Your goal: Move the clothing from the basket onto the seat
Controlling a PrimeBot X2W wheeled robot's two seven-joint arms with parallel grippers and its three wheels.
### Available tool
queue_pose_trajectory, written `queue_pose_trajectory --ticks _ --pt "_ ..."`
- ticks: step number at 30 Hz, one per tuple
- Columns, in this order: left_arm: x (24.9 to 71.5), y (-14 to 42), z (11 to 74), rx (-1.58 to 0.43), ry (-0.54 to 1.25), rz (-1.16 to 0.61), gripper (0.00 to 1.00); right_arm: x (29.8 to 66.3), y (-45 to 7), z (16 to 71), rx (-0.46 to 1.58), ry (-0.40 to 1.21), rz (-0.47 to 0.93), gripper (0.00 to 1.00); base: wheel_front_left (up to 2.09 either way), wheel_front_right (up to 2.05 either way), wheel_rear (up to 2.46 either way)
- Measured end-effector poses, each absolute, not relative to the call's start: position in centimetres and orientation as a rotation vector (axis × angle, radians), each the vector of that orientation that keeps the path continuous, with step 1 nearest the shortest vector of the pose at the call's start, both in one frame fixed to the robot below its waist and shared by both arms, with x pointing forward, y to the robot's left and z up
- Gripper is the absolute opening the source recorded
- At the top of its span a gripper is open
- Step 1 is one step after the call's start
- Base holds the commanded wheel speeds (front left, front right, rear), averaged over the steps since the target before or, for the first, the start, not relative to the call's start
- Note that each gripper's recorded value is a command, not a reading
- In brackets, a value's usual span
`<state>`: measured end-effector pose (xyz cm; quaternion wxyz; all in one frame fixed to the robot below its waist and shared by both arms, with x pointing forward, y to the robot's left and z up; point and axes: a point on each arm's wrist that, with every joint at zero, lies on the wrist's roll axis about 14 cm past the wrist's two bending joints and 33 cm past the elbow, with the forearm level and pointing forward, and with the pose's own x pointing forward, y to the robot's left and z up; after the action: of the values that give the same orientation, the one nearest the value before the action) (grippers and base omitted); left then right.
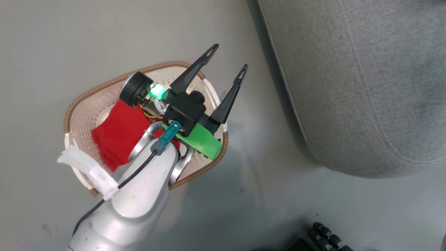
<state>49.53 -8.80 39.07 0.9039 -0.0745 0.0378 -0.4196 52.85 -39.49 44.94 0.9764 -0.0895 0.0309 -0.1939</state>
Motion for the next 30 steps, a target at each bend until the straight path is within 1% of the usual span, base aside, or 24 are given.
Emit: queue_pose_trajectory --ticks 6,13,22,30 --pt "49.6 -6.8 42.3 -0.167 0.04 -0.77 1.0 49.7 -37.4 46.1 -0.171 0.053 -0.342 1.0 0.0 0.0 0.0" --pt "49.3 -2.9 45.4 -0.161 0.0 -0.63 1.0 47.5 -33.5 48.1 -0.129 0.001 -0.254 1.0 0.0 0.0 0.0" --pt "47.7 4.3 47.6 -0.141 -0.021 -0.414 1.0 47.0 -26.1 51.1 -0.056 -0.097 -0.077 1.0 0.0 0.0 0.0" --pt "45.8 11.6 49.3 -0.129 -0.055 -0.204 1.0 47.9 -18.5 53.0 0.011 -0.16 0.106 1.0 0.0 0.0 0.0"
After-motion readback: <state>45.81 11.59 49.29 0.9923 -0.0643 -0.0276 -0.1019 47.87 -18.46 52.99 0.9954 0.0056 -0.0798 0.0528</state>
